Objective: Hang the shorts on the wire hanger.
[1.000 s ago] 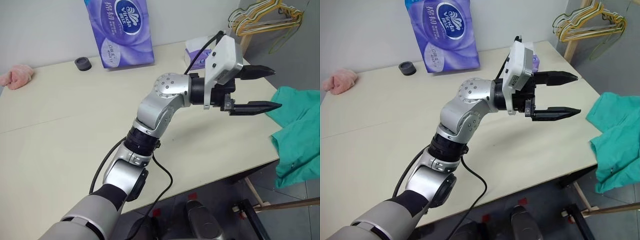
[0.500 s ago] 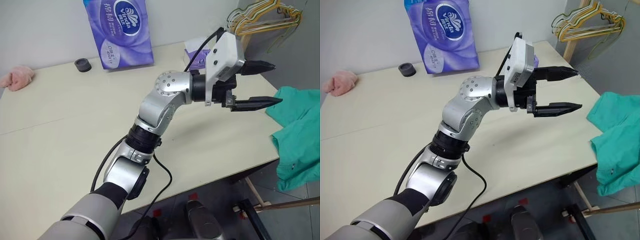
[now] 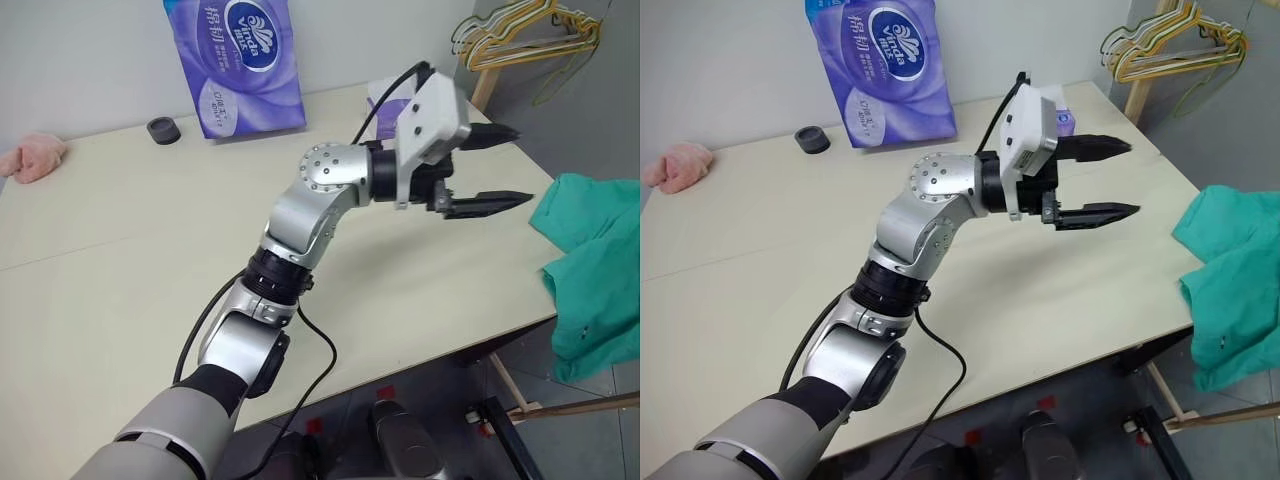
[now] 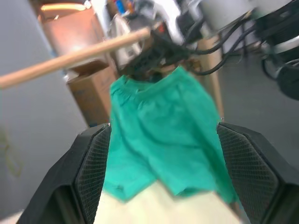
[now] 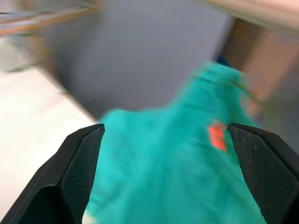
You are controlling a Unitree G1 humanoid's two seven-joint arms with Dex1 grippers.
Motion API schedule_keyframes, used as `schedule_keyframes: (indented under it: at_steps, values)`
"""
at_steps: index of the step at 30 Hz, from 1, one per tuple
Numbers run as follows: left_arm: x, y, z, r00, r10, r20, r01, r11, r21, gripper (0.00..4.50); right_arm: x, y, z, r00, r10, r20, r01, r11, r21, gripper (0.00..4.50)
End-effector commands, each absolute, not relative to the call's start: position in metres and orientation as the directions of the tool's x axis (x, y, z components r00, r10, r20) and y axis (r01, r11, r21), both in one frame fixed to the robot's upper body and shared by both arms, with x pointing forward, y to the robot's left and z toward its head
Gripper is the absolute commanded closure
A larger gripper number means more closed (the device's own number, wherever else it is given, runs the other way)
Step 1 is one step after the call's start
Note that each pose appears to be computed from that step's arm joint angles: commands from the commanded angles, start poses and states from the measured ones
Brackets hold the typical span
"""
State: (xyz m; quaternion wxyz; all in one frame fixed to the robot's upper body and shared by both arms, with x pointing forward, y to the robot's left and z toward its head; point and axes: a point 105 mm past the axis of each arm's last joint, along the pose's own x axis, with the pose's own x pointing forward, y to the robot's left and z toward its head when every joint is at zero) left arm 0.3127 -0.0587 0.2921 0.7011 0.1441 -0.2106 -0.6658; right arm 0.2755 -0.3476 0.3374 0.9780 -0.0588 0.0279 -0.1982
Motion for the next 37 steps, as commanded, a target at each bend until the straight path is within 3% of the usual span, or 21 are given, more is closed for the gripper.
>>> schedule_keyframes:
  at_steps: [1, 6, 10, 13, 16, 18, 23, 27, 37]
  values:
    - [0.332, -0.035, 0.283, 0.175, -0.981, 0.087, 0.853, 0.196, 0.483, 0.68, 0.293, -0.284, 0.350, 0.985, -0.136, 0.105, 0.160, 0.952, -0.262, 0.01]
    - [0.368, 0.018, 0.259, 0.488, -0.871, 0.054, 0.792, 0.468, 0.393, 0.68, 0.321, -0.211, 0.306, 0.980, 0.167, 0.106, -0.122, 0.934, -0.336, 0.01]
    - [0.381, 0.070, 0.235, 0.728, -0.685, 0.035, 0.650, 0.705, 0.284, 0.68, 0.338, -0.172, 0.270, 0.954, 0.273, 0.121, -0.221, 0.918, -0.330, 0.01]
    - [0.383, 0.100, 0.216, 0.858, -0.512, 0.024, 0.493, 0.837, 0.236, 0.68, 0.347, -0.154, 0.250, 0.934, 0.329, 0.140, -0.266, 0.901, -0.342, 0.01]
    - [0.381, 0.148, 0.192, 0.976, -0.218, 0.018, 0.212, 0.962, 0.169, 0.68, 0.352, -0.135, 0.228, 0.904, 0.401, 0.150, -0.368, 0.907, -0.207, 0.01]
    - [0.374, 0.179, 0.173, 0.999, -0.049, -0.008, 0.050, 0.985, 0.164, 0.68, 0.353, -0.125, 0.214, 0.882, 0.449, 0.144, -0.427, 0.890, -0.162, 0.01]
    - [0.356, 0.219, 0.131, 0.987, 0.138, -0.086, -0.122, 0.977, 0.175, 0.68, 0.355, -0.118, 0.179, 0.883, 0.460, 0.093, -0.445, 0.884, -0.141, 0.01]
    - [0.348, 0.231, 0.112, 0.978, 0.161, -0.133, -0.141, 0.979, 0.144, 0.68, 0.355, -0.116, 0.154, 0.891, 0.450, 0.063, -0.440, 0.889, -0.126, 0.01]
    - [0.353, 0.229, 0.110, 0.986, 0.125, -0.111, -0.110, 0.986, 0.128, 0.68, 0.357, -0.115, 0.135, 0.911, 0.410, 0.048, -0.403, 0.909, -0.106, 0.01]
